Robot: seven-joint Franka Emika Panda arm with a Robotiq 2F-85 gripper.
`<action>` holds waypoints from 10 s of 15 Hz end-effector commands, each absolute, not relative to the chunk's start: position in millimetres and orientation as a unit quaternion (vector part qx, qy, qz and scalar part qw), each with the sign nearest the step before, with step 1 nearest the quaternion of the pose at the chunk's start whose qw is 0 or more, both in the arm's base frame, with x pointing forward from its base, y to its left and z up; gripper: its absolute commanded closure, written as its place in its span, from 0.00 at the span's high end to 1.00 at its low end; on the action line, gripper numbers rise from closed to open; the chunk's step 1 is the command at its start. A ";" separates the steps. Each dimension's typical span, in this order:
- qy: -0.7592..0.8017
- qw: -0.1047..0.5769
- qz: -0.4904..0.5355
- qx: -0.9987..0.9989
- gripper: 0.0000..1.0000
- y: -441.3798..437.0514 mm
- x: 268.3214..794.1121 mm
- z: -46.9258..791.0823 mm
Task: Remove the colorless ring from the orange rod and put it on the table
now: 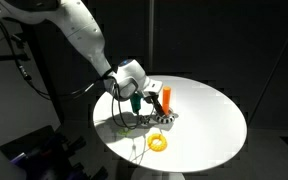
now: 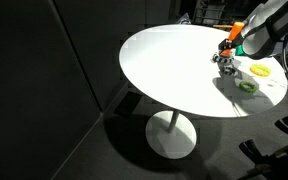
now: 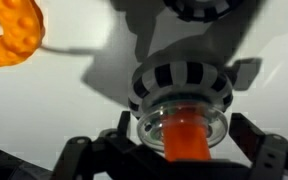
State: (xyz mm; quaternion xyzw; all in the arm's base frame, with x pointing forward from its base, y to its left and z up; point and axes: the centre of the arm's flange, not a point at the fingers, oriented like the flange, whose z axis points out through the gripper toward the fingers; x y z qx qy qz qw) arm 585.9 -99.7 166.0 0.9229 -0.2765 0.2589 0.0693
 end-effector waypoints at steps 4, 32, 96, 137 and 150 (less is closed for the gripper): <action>-0.274 0.070 0.271 0.920 0.61 -104.6 590.9 166.2; -0.271 0.115 0.214 0.932 0.97 -100.7 603.7 230.7; -0.353 0.089 0.267 0.892 0.66 -115.9 643.9 185.6; -0.250 0.075 0.183 0.948 0.66 -57.2 578.5 270.9; -0.237 0.073 0.236 0.939 0.98 -75.6 558.5 226.1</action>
